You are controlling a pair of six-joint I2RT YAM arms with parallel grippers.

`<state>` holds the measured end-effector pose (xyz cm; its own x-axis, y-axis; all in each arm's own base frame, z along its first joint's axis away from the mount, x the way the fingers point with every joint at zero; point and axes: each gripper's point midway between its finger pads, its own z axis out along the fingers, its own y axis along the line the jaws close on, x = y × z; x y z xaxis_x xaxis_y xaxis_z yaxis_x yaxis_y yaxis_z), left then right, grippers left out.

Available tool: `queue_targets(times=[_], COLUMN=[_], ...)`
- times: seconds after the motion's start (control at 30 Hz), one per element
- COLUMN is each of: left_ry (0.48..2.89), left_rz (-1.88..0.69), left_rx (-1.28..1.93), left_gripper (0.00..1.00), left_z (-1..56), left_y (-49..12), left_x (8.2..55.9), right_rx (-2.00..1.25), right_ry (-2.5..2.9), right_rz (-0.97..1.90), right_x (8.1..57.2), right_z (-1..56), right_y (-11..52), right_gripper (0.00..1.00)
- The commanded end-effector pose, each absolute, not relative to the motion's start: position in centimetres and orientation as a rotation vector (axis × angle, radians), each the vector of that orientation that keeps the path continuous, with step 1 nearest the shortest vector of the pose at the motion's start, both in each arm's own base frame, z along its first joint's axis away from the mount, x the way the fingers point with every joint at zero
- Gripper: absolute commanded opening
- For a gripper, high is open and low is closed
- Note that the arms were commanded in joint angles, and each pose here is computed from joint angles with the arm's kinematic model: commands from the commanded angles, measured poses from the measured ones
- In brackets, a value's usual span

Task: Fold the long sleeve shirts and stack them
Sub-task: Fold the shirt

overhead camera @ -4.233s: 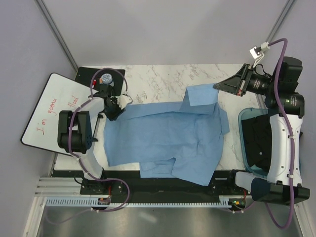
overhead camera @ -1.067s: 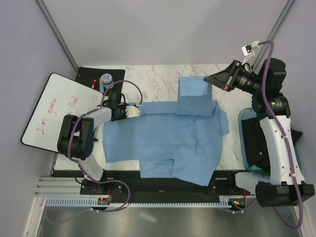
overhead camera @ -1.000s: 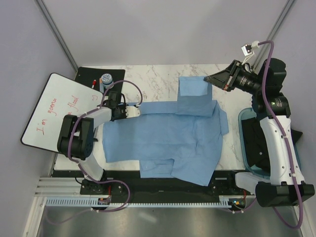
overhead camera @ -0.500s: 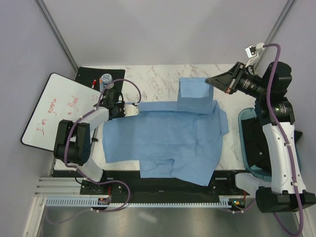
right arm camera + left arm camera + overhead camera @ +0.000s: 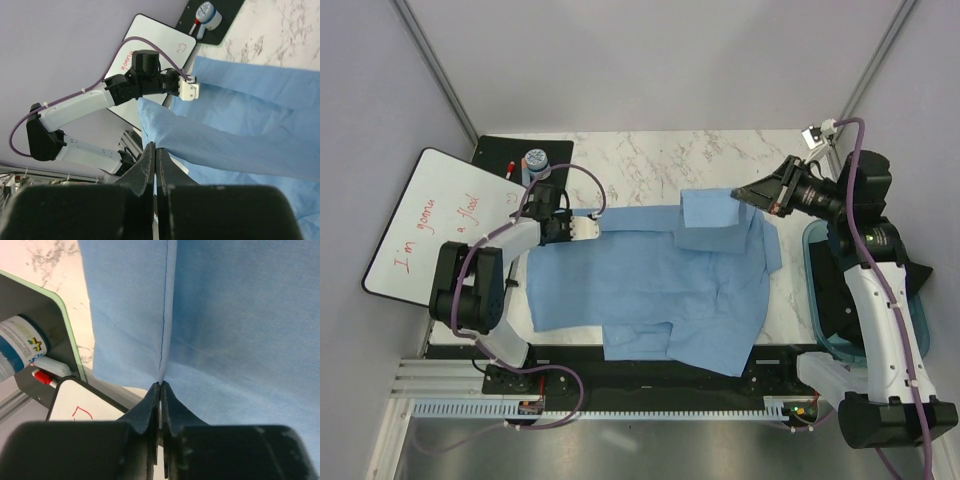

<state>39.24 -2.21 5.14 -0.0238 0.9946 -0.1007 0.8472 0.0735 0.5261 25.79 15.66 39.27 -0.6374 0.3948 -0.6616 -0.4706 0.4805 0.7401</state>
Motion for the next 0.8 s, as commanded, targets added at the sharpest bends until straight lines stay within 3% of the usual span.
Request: queue_targets(times=[0.0,0.1,0.17,0.2,0.23,0.37,0.6,0.77], left_ry=[1.903,1.835,1.794,1.737,1.641,1.36,1.047,0.803], left_rz=[0.405,0.221,0.124,0.054,0.046,-0.025,0.247,0.258], left_rx=[1.788,1.604,1.458,1.425,1.37,1.344,1.38,1.415], left_gripper=[0.32,0.59,0.68,0.91,0.97,1.0,0.99,1.0], left_z=[6.1,12.2,16.1,17.8,21.7,27.6,29.4,30.6], left_y=[-2.7,-6.1,-8.4,-10.0,-11.0,-18.6,-27.4,-33.6], left_x=[39.5,38.6,37.4,36.6,35.1,28.6,22.5,18.6], right_rx=[-0.035,-0.016,0.011,0.017,0.033,0.083,0.099,0.129], right_ry=[1.904,1.926,1.947,1.959,1.971,2.001,1.985,1.996], right_rz=[1.293,1.276,1.273,1.278,1.291,1.372,1.426,1.461], right_x=[25.5,26.3,27.1,27.5,27.8,27.7,26.5,25.9], right_z=[37.7,36.7,35.6,35.0,34.6,33.0,33.2,32.4], right_y=[15.7,15.5,15.5,15.6,15.7,16.5,16.9,17.1], right_gripper=[0.0,0.0,0.0,0.0,0.0,0.0,0.0,0.0])
